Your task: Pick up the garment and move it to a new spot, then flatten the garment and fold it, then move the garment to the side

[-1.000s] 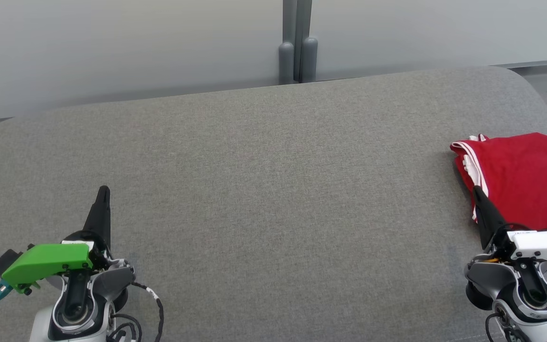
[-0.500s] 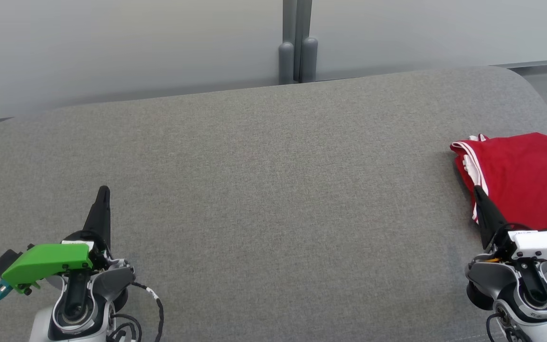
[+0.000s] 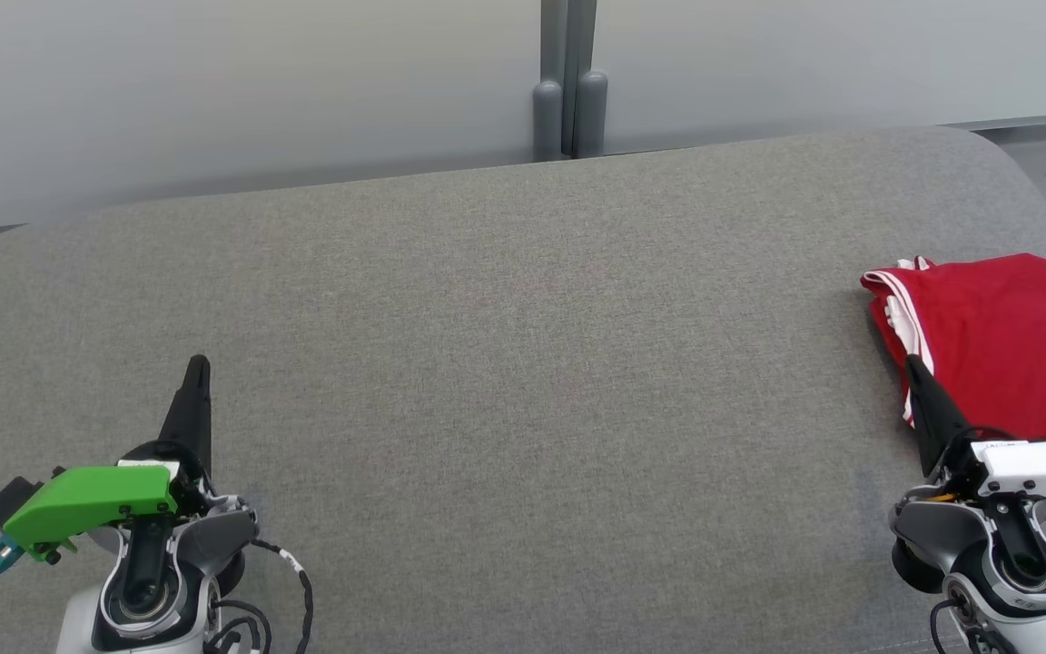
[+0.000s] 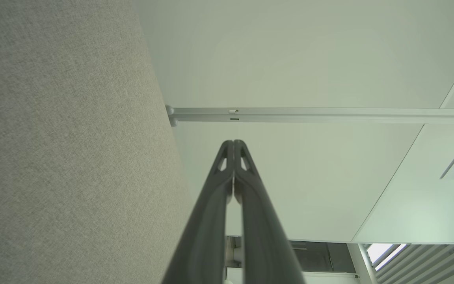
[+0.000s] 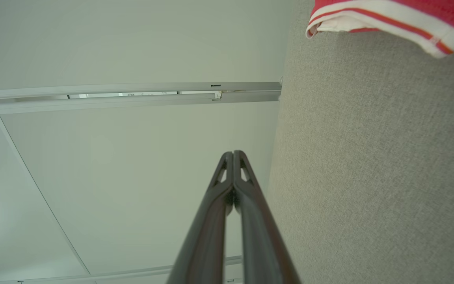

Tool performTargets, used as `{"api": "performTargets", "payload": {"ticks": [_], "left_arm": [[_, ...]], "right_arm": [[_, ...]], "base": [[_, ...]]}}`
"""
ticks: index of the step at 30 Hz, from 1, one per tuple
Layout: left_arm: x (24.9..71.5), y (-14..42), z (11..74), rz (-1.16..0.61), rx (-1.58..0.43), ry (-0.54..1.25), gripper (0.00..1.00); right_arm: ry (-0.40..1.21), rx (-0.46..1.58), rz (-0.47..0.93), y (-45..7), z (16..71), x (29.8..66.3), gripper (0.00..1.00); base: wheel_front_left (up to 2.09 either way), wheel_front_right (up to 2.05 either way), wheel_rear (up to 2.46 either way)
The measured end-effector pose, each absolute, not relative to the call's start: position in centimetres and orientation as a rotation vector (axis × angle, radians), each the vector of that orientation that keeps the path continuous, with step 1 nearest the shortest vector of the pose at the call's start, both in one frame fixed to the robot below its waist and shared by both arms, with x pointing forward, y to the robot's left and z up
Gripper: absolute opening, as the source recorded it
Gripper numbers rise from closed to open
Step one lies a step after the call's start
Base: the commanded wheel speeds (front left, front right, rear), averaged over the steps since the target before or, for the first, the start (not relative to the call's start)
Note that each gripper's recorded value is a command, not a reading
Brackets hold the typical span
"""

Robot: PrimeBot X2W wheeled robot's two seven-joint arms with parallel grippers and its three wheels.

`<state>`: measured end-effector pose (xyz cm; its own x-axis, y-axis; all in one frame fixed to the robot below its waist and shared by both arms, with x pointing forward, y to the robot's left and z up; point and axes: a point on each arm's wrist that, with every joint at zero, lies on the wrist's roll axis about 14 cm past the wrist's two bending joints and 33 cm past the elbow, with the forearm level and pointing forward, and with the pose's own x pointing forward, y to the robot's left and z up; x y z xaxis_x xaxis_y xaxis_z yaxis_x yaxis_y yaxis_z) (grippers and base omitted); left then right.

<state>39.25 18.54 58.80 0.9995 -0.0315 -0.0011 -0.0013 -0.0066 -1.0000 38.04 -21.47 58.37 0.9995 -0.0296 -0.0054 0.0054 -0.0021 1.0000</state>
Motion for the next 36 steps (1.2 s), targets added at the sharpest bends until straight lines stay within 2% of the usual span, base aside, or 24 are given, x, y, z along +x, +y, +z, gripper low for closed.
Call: {"api": "performTargets", "payload": {"ticks": [36], "left_arm": [[39.25, 18.54, 58.81, -0.024, -1.578, 0.025, 0.00]], "right_arm": [[-0.018, 1.572, -0.027, -21.40, 58.43, 38.03, 0.00]], "base": [[0.00, 0.00, 0.00]]}}
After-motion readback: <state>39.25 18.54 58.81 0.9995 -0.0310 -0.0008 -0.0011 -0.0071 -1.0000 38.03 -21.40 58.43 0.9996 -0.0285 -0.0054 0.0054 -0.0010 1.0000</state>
